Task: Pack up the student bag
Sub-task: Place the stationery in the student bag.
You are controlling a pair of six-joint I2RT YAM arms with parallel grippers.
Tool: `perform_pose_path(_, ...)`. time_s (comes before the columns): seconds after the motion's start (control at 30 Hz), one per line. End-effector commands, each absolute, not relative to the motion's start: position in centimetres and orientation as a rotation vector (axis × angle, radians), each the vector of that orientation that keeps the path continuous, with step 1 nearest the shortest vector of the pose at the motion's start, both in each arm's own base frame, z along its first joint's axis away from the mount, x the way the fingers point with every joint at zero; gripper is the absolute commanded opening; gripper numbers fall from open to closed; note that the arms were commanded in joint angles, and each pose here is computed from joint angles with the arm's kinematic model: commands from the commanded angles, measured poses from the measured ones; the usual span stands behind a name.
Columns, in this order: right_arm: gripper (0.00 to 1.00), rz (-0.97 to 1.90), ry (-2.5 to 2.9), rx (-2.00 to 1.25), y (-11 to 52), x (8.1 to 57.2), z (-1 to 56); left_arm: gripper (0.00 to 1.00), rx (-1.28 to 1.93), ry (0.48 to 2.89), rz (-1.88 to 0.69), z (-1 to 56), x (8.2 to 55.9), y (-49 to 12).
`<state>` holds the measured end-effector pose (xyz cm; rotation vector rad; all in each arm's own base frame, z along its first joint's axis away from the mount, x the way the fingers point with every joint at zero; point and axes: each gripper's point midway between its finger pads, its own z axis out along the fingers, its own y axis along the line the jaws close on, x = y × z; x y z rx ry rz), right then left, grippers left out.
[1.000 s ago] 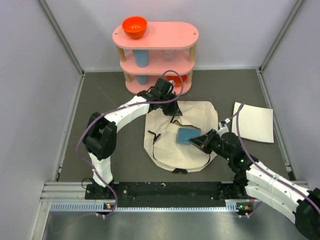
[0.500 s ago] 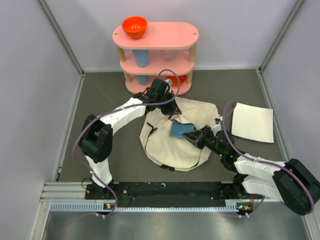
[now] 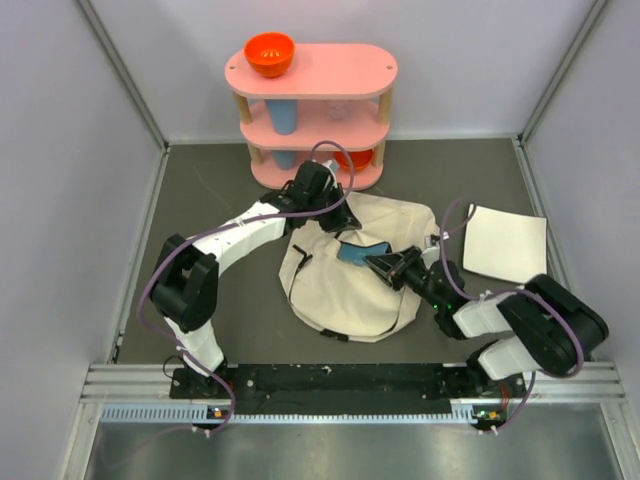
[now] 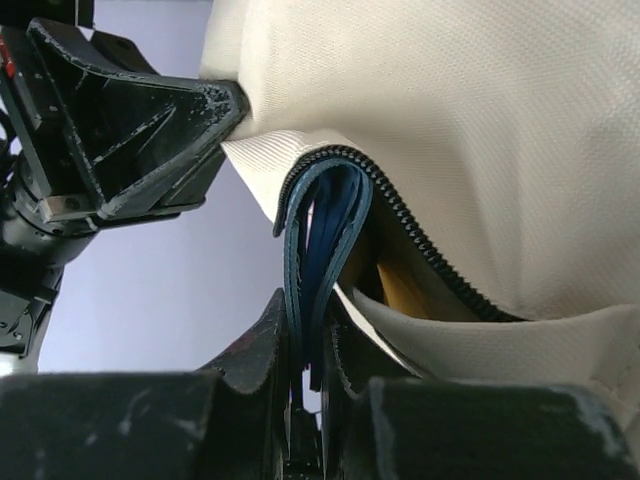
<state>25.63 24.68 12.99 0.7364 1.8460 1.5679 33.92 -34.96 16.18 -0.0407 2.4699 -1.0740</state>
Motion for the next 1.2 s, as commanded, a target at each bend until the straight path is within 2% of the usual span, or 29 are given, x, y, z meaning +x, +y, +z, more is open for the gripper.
perform_pose_path(0.0,0.0,1.745,1.586,0.668,26.8,26.6,18.7,0.0,0.038,2.319,-1.282,22.3,32.9,-36.7)
perform_pose_path(0.27,0.0,1.801,1.564,0.653,28.7,26.7,17.8,0.0,0.064,2.316,-1.268,22.7,32.9,-36.3)
perform_pose_path(0.4,0.0,1.716,1.632,0.632,28.3,26.8,16.4,0.0,0.089,2.328,-1.275,22.6,32.0,-35.9)
perform_pose_path(0.53,0.0,1.764,1.725,0.437,31.8,24.9,18.3,0.0,0.138,2.311,-1.362,22.8,31.3,-36.7)
perform_pose_path(0.63,0.0,1.772,1.708,0.434,32.1,24.9,18.6,0.0,0.175,2.294,-1.392,23.3,31.2,-37.0)
perform_pose_path(0.8,0.0,1.819,1.666,0.542,30.7,26.4,18.2,0.0,0.215,2.263,-1.412,24.6,30.3,-36.5)
perform_pose_path(0.93,0.0,1.714,1.656,0.624,28.0,27.3,16.4,0.0,0.193,2.265,-1.39,25.2,30.0,-35.7)
perform_pose_path(1.17,0.0,1.596,1.57,0.61,23.4,29.0,17.9,0.0,0.034,2.294,-1.36,23.9,28.3,-33.5)
